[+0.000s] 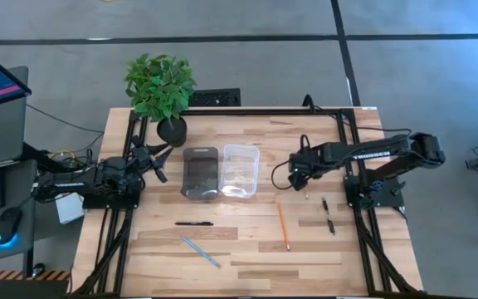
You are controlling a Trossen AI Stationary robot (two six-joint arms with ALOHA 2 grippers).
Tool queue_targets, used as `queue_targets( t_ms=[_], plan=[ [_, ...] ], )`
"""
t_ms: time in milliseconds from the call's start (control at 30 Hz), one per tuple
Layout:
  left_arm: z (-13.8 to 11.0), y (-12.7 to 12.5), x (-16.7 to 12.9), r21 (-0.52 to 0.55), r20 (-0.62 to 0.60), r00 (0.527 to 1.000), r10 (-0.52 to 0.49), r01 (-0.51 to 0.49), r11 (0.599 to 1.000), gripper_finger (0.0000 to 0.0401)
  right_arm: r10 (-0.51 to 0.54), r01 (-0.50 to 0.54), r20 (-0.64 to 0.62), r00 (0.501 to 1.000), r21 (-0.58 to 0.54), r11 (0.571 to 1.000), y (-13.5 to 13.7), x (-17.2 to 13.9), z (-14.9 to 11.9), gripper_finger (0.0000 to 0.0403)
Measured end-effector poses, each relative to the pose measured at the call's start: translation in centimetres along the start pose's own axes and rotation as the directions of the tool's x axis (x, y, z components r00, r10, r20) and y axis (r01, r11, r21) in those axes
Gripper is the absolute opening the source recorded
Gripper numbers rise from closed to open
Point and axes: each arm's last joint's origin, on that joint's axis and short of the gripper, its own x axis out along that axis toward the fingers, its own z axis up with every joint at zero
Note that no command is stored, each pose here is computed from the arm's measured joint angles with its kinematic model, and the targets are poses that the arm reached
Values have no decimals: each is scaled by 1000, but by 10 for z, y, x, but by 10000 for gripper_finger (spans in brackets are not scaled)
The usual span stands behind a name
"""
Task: Sort pens & pencils
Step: Put the right yellow pencil into the white bin
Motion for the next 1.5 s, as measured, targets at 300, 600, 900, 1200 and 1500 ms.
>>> queue_targets(
  t_ms=[300, 600, 900, 1200, 1500],
  plan=[
    [0, 0, 0, 6, 0, 1000, 0, 0, 1000, 86, 31, -33, 29, 999, 62, 998, 7, 7, -4, 348],
    [0, 0, 0, 7, 0, 1000, 0, 0, 1000, 86, -34, 34, 1, 999, 37, 999, 18, 25, -7, 345],
    [0, 0, 0, 7, 0, 1000, 0, 0, 1000, 86, -62, 62, 13, 998, 0, 998, 13, 33, 5, 345],
    [0, 0, 0, 8, -1, 1000, 0, 0, 1000, 86, -40, 40, 10, 999, 51, 998, 1, 44, 9, 347],
    [0, 0, 0, 8, -1, 1000, 0, 0, 1000, 86, 56, -56, 2, 998, 103, 993, 3, 58, 0, 347]
  ],
)
